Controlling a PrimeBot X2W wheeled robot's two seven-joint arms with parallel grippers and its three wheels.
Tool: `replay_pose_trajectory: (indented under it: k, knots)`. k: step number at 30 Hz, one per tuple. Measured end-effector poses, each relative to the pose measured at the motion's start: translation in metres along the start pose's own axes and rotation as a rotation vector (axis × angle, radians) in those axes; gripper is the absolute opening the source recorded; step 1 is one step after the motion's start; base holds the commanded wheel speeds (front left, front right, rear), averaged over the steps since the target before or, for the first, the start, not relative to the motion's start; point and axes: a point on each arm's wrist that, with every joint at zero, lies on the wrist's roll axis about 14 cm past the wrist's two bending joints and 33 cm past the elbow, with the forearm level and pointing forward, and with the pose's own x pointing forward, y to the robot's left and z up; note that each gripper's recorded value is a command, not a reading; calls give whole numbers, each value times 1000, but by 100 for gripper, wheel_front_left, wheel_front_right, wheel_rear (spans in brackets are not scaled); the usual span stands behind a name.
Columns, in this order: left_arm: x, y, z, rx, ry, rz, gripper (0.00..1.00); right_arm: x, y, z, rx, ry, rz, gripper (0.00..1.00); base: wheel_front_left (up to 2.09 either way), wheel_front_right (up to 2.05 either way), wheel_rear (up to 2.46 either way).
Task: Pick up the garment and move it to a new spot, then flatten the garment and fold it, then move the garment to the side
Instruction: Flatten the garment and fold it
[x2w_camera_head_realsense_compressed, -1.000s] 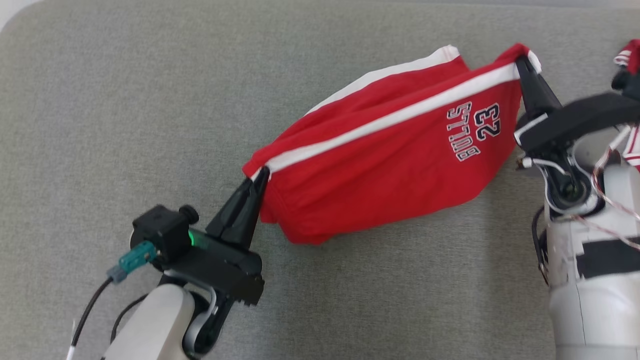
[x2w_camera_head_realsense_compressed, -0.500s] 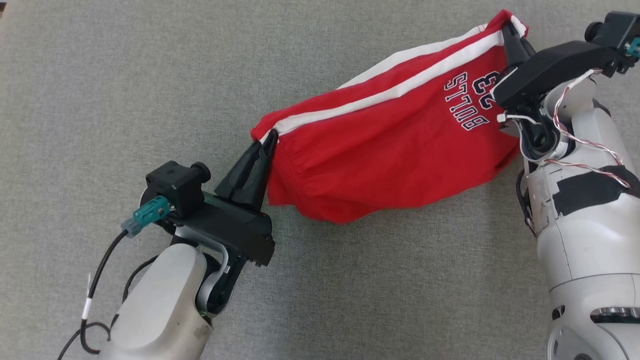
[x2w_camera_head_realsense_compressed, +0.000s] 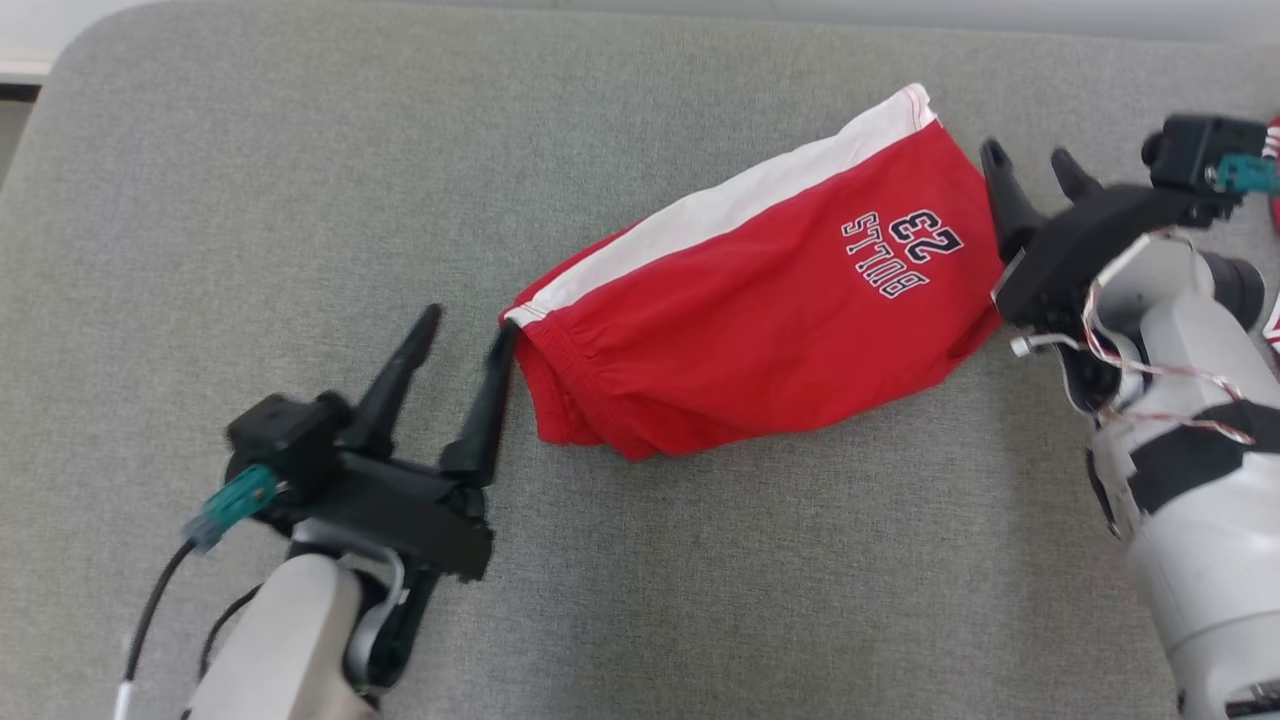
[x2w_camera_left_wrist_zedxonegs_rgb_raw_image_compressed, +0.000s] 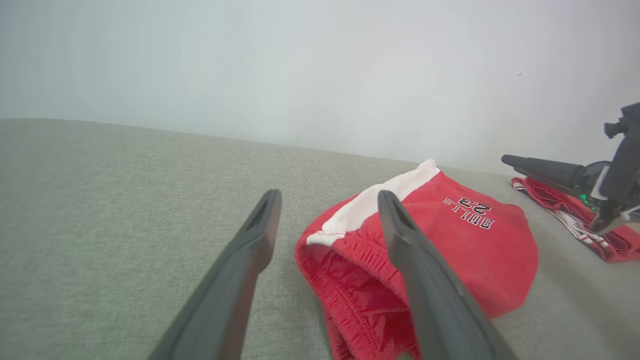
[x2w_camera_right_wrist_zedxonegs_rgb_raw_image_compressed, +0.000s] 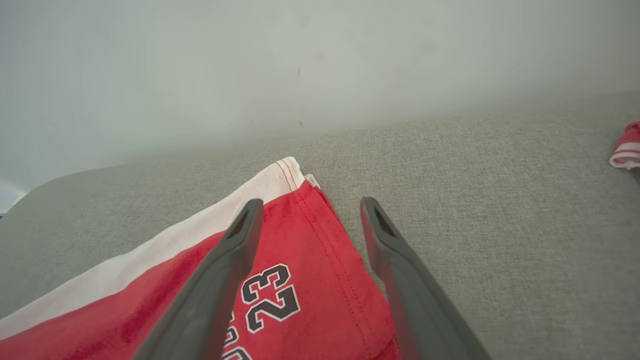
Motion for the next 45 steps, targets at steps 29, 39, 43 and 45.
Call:
replay_pose_trajectory:
  k: [29,39,43,45]
  knots:
    - [-70,80,37,180,-121,352,100,-14,-22,-74,6,193,-39,0,0,0,0]
    - [-77,67,33,181,-108,324,100,-51,-32,-60,100,94,-57,0,0,0,0]
    - [-80,57,30,173,-100,299,100,-78,-54,-61,132,66,-100,0,0,0,0]
    - [-80,52,30,172,-101,285,100,-94,-67,-67,134,73,-128,0,0,0,0]
